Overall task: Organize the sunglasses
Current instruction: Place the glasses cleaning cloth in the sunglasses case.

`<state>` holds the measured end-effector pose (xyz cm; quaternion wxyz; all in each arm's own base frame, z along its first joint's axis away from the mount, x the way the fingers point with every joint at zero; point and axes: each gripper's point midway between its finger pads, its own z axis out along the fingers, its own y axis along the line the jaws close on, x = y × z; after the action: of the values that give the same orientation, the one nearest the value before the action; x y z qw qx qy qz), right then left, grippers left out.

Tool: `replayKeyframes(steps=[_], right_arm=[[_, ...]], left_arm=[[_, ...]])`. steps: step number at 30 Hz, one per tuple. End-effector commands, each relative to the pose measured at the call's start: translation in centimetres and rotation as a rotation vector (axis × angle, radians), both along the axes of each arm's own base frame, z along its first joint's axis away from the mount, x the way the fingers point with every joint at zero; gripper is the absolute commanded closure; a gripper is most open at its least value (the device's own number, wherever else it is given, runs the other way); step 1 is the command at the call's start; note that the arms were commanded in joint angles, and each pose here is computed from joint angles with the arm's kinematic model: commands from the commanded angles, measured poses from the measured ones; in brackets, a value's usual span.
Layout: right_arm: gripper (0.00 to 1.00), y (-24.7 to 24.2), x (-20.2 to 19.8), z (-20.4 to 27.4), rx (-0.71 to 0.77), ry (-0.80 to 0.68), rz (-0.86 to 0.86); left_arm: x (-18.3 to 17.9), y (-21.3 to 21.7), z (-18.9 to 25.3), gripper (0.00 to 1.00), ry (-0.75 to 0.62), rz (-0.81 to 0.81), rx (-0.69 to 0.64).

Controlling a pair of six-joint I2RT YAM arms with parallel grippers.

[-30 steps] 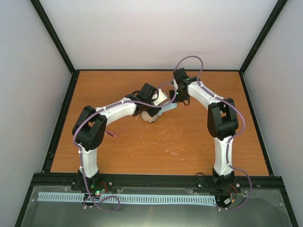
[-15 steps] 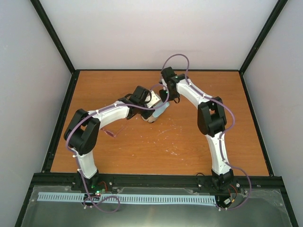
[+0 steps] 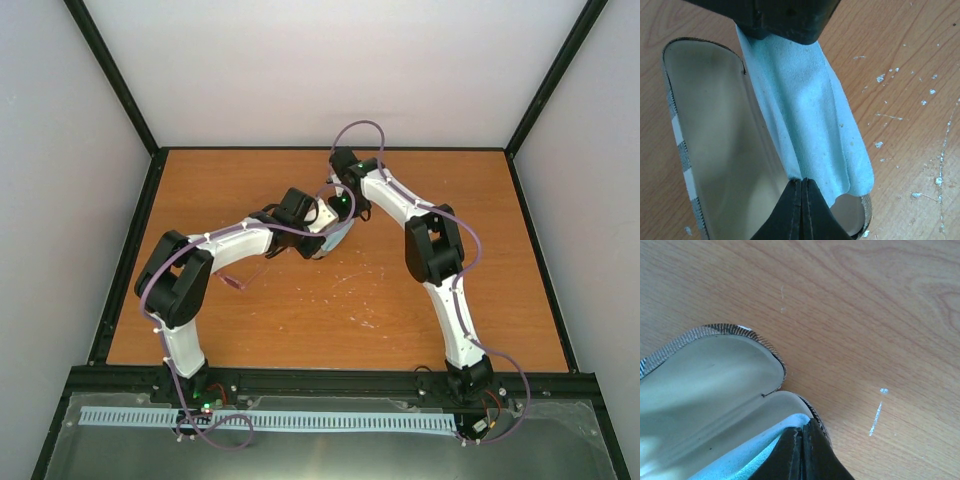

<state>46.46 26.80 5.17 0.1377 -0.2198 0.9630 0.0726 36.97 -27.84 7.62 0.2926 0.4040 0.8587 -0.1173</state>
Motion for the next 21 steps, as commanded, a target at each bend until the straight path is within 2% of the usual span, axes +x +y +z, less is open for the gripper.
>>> replayKeyframes(steps=[1, 21], right_arm=[[0.97, -0.2, 0.7, -0.5, -0.028, -0.015, 0.008], [0.97, 0.4, -0.7, -3.2, -0.059, 0.04, 0.03]], left_arm=[[-0.7, 0.1, -0.5, 1.0, 0.053, 0.002, -0.016], [-1.2, 0.8, -3.8, 1.0, 0.108, -0.001, 0.054]])
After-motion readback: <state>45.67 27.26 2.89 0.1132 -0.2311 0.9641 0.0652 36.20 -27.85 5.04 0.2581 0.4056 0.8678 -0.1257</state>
